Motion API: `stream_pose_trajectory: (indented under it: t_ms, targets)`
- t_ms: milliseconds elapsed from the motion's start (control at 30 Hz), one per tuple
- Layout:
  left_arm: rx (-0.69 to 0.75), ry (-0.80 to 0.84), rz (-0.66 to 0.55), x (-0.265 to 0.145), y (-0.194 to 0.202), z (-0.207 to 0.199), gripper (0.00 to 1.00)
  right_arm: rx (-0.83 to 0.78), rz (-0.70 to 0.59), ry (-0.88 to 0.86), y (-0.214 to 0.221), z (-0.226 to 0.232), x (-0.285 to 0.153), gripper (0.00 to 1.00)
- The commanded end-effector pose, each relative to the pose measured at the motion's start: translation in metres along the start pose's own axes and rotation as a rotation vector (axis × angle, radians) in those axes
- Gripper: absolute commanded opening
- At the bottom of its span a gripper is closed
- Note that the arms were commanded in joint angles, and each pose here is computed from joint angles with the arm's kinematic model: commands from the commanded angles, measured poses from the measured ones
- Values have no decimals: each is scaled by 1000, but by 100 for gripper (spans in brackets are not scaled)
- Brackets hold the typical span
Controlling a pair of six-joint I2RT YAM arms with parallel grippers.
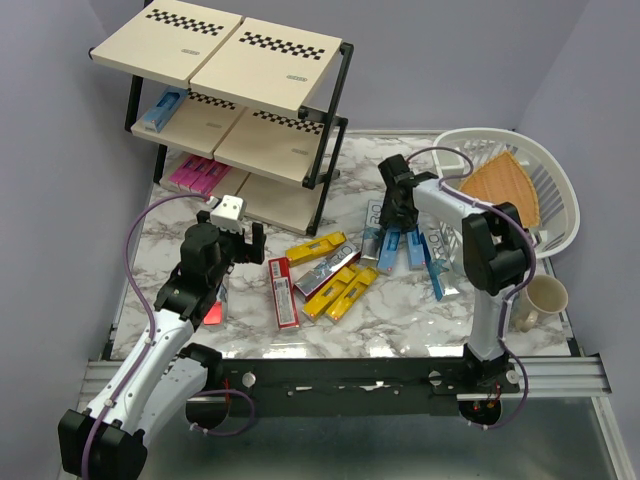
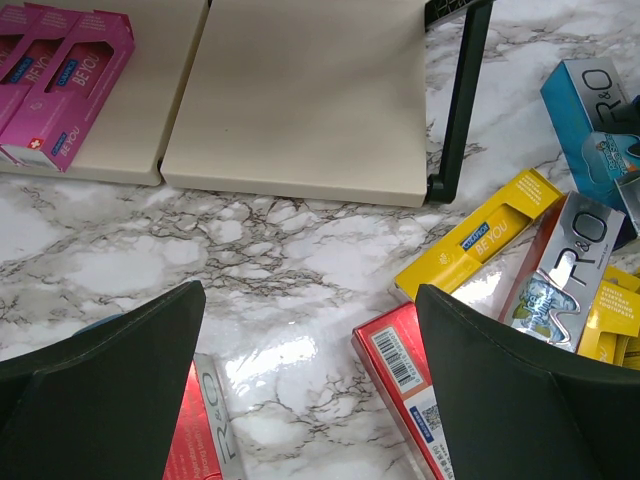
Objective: Place and organize the toothpastes onto the shelf
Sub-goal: Pick up the toothpaste from the center of the board.
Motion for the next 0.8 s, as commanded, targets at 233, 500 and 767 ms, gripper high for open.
stream_pose_trajectory:
  t_ms: [233,500,767]
  targets:
    - [21,66,-48,-1,-7,-11,99,18,80,0,16,-1,23,57]
    - [21,180,-68,-2,-6,-33,99,48,98,-17,21,-6,7,45]
    - [73,232,-8,3,-13,-65,99,90,67,-58,8,-6,-38,42]
Point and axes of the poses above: each gripper's point midway between its finger pads, its own x axis out along the fingers, its own z axis along the line the jaws close on, y = z × x, the point moved 1 cm from there along -x, back along the fingers, and after that the axes turned 12 degrees about x, right-handed, at the moved point
